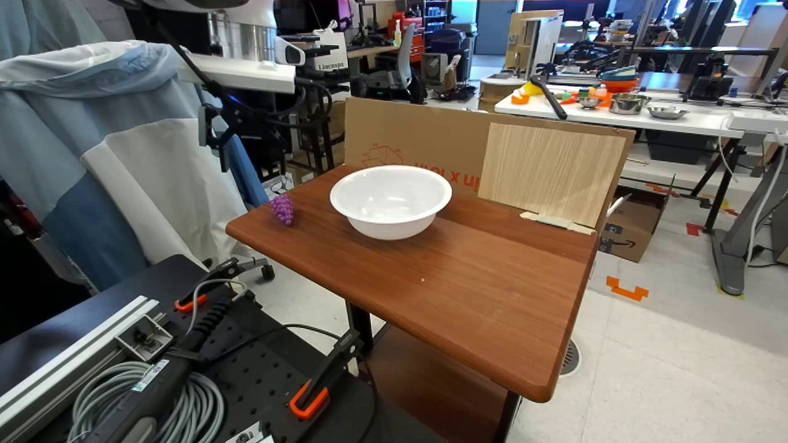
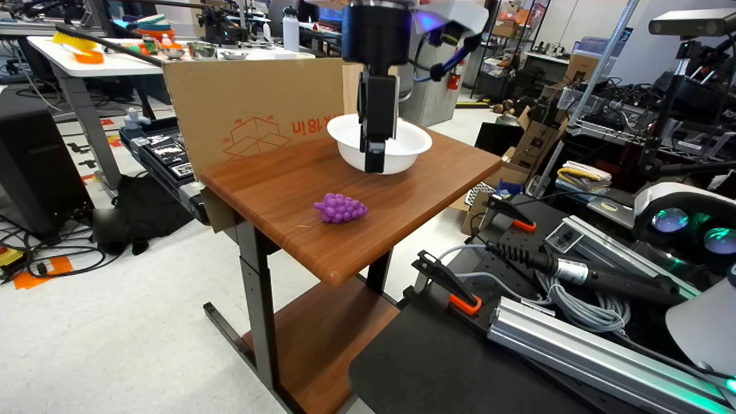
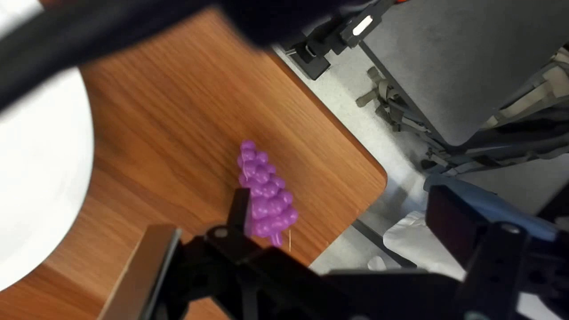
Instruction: Pick up the grapefruit toy and put it in the white bowl
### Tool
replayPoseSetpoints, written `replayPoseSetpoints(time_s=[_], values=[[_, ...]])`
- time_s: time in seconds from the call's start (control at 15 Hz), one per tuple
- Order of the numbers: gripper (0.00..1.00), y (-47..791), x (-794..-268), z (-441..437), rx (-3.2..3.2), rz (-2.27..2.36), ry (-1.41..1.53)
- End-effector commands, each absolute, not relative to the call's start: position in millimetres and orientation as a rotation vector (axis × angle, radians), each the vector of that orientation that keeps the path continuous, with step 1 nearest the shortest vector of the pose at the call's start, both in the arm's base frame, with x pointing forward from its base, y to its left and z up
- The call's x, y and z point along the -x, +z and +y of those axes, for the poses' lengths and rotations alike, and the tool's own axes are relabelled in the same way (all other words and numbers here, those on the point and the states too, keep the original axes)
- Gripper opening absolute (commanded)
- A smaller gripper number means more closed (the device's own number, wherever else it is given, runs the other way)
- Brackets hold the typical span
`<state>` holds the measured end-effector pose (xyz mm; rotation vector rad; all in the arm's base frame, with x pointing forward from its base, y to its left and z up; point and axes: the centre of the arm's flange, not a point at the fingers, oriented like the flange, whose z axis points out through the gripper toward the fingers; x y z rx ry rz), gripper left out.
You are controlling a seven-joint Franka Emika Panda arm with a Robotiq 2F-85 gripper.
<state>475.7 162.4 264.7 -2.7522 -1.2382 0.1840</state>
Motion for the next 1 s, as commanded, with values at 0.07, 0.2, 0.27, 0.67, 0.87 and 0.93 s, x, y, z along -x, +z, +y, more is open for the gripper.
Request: replayPoseSetpoints(time_s=[0.07,0.2,0.27,0.67,0.87,0.93], values=[[1.0,227.3,-467.0,159.8,2.71,-1.24,0.086],[1.0,216.5,-474.2,162.6,2.71,-1.209,0.066],[1.0,212.1,-476.7,164.0,2.711,-1.198,0.058],[1.0,196.1,-502.7,176.6,2.733,-1.247,0.044],[1.0,194.4,-522.2,180.9,2.745,-1.274,0.041],[1.0,192.4,-528.1,181.7,2.751,-1.268,0.044]])
